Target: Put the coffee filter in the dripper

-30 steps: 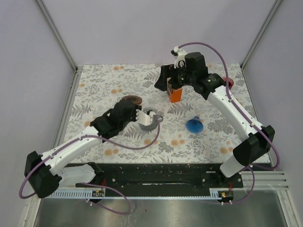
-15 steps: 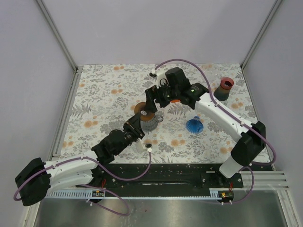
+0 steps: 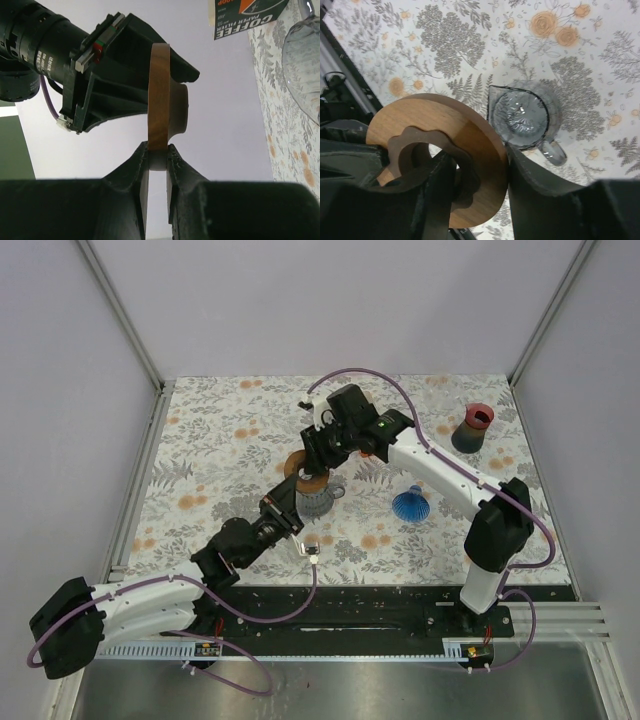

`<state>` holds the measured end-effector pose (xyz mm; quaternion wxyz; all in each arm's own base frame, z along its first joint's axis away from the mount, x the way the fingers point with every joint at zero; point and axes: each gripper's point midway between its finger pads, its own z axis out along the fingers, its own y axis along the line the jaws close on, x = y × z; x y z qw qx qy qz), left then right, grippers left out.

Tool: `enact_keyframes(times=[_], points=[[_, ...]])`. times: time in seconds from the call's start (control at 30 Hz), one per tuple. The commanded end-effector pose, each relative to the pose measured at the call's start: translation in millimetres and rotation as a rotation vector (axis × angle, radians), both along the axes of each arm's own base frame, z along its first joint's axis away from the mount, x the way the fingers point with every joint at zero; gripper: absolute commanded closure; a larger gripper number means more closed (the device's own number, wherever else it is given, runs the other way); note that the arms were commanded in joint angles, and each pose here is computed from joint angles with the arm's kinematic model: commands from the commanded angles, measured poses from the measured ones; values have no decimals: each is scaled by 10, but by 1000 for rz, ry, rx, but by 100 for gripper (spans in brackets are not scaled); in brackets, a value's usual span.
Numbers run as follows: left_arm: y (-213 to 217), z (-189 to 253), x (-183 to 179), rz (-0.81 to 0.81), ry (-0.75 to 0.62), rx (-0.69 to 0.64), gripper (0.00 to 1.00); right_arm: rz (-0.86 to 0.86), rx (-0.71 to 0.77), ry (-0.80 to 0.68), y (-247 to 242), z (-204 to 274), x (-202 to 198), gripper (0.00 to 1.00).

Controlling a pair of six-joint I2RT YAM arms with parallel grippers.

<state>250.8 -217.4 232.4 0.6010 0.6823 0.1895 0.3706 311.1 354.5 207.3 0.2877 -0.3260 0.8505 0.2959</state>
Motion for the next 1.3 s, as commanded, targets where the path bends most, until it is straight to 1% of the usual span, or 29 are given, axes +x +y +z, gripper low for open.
enact_keyframes(times=[0.0,0.1,0.17,0.2,0.23,0.27,0.33,0.37,0.4,0.47,0.57,0.6,0.63,0.73,0.83,0.9,1.0,1.1,1.17,1.27], points=[[2,323,-42,-15,-71,-96,100,-32,-4,-62,-17,133,161,61],[12,275,-20,-2,-35,-93,100,-59,-26,-82,-79,132,201,79],[42,202,44,37,36,-86,100,-73,-49,-97,-119,99,230,87],[68,136,93,72,95,-68,95,-80,-61,-100,-134,69,246,90],[100,130,139,109,156,-87,81,-93,-84,-106,-174,20,268,93],[127,90,169,142,228,-97,64,-99,-100,-109,-193,-31,285,93],[178,84,213,219,387,-135,35,-103,-136,-110,-223,-147,321,93],[208,21,187,254,486,-148,29,-101,-148,-105,-222,-208,334,93],[225,34,167,285,572,-180,27,-103,-159,-94,-230,-267,339,93],[328,-126,9,365,786,-161,22,-103,-177,-79,-217,-381,363,93],[411,-121,-210,451,1068,-239,18,-69,-200,-84,-196,-484,383,93],[456,-47,-229,471,1132,-286,16,-65,-200,-81,-182,-513,387,93],[530,-70,-272,508,1198,-307,15,-61,-202,-76,-177,-541,386,93],[691,-96,-304,609,1359,-387,13,-54,-208,-73,-166,-598,406,92],[834,-45,-161,724,1475,-515,13,-42,-202,-68,-138,-618,405,89],[903,-13,-45,799,1552,-627,14,-28,-198,-58,-104,-664,394,87],[989,-22,143,880,1614,-758,16,-16,-204,-41,-73,-749,399,86],[1030,-61,251,919,1621,-847,16,-2,-202,-34,-46,-783,398,82],[1017,-102,255,922,1636,-874,16,10,-201,-30,-21,-805,395,78],[990,-193,240,936,1670,-890,16,13,-204,-33,-2,-817,424,69]])
